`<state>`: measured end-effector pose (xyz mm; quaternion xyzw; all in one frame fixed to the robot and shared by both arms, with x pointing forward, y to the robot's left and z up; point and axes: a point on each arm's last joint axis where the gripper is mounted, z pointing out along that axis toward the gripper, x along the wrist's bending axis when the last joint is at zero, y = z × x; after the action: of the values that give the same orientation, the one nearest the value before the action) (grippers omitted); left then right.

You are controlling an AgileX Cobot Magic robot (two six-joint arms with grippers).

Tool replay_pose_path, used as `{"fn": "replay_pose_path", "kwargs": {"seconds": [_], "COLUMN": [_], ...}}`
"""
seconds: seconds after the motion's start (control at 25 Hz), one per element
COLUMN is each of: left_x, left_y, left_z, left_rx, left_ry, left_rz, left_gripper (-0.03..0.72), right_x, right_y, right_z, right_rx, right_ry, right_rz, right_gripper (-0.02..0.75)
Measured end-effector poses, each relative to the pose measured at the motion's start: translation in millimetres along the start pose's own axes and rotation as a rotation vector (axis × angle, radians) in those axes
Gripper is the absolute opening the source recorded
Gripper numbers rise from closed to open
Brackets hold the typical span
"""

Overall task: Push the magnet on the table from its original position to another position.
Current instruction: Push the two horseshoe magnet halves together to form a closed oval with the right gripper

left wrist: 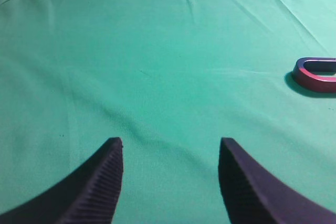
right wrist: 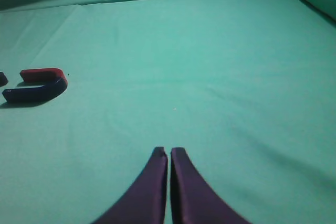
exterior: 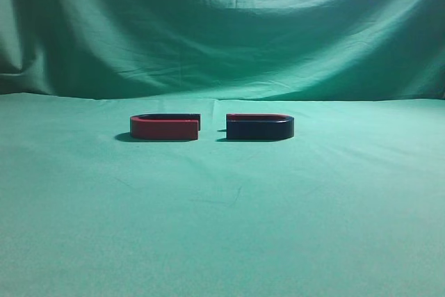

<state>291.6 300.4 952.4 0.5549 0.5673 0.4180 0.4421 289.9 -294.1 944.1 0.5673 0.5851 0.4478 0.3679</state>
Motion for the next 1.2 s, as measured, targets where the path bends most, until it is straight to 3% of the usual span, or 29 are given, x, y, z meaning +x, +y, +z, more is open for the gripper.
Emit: {"fn": "replay_pose_path", "kwargs": {"seconds": [0.84, 0.96, 1.12, 1.2], "left_x": [0.0, 0.0, 0.0, 0.0], "left_y": [0.0, 0.0, 0.0, 0.0], "left_z": [0.0, 0.0, 0.0, 0.0], "left_rx": [0.000, 0.000, 0.000, 0.000], "left_ry": [0.000, 0.000, 0.000, 0.000], "left_rz": [0.000, 0.000, 0.000, 0.000], "left_gripper": [0.372, 0.372, 0.372, 0.372], "right_x": [0.1, 2.8, 6.5, 7.5], "right_y": [1.6, 10.9, 36.8, 45.6], "right_z": [0.0, -0.7, -8.0, -12.6], "right_rx": [-0.017, -0.119, -0.416, -0.509], "right_ry": [0.001, 0.033, 0.101, 0.119], "right_rz": [-0.006, 0.044, 0.123, 0.126], "right_gripper": [0.000, 0.000, 0.000, 0.000]}}
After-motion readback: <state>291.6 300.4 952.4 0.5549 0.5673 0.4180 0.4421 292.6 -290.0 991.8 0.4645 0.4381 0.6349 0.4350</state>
